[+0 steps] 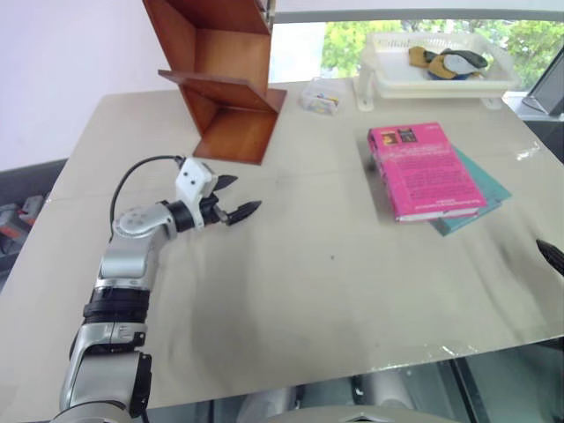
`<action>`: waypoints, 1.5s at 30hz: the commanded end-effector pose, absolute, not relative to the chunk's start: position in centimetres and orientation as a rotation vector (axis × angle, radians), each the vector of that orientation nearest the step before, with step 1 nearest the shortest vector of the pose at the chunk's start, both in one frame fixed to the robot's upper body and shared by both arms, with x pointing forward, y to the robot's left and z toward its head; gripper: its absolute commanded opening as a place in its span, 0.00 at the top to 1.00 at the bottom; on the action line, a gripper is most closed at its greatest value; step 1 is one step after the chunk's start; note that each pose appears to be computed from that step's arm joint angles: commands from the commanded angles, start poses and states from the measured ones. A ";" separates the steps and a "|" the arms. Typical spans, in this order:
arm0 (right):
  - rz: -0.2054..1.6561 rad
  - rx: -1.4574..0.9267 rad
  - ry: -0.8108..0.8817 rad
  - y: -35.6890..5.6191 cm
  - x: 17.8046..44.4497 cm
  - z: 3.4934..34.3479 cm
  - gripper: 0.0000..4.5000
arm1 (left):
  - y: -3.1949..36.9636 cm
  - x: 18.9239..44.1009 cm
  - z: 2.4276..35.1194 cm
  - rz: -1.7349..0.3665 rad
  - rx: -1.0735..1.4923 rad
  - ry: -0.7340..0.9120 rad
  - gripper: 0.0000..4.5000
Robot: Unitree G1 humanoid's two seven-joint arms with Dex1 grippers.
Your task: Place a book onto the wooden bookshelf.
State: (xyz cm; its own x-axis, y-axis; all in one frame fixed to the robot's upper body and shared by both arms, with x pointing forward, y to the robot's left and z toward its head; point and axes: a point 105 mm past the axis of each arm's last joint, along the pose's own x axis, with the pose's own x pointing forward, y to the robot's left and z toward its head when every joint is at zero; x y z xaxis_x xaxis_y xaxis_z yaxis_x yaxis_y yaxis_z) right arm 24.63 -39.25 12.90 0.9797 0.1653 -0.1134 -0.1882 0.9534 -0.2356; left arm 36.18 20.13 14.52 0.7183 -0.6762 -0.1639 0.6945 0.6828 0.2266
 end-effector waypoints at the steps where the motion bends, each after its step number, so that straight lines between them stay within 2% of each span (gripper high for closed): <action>1: 0.159 -0.286 0.051 -40.1 24.1 14.7 0.00 | 20.4 35.9 16.1 -0.762 0.302 0.016 0.01; 13: 0.155 -0.295 0.076 -41.0 24.2 14.7 0.00 | 21.2 35.0 15.6 -0.717 0.285 0.021 0.01; 24: 0.184 -0.302 0.064 -40.7 26.5 15.5 0.00 | 21.5 34.1 15.5 -0.683 0.274 0.013 0.01; 29: 0.037 -0.178 -0.017 -41.4 29.9 16.3 0.00 | 21.4 33.6 16.3 -0.705 0.261 -0.011 0.01; 34: 0.058 0.238 -0.137 -38.9 34.6 17.1 0.00 | 20.3 32.2 18.3 -0.846 0.197 -0.040 0.01; 40: 0.043 0.481 -0.122 -37.2 37.9 15.9 0.00 | 20.4 30.7 20.8 -0.930 0.223 -0.051 0.01; 45: -0.004 0.544 -0.039 -36.7 39.0 13.9 0.00 | 21.7 28.5 22.0 -0.982 0.302 0.006 0.01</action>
State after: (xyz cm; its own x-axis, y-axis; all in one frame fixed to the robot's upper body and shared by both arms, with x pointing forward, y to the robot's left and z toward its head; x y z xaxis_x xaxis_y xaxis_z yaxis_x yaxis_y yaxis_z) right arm 38.98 -36.09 13.33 0.9996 0.0164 0.0243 -0.0266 0.8562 0.5159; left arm 29.58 21.56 20.33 0.5807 -0.8003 -0.1493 0.8102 0.5501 0.2025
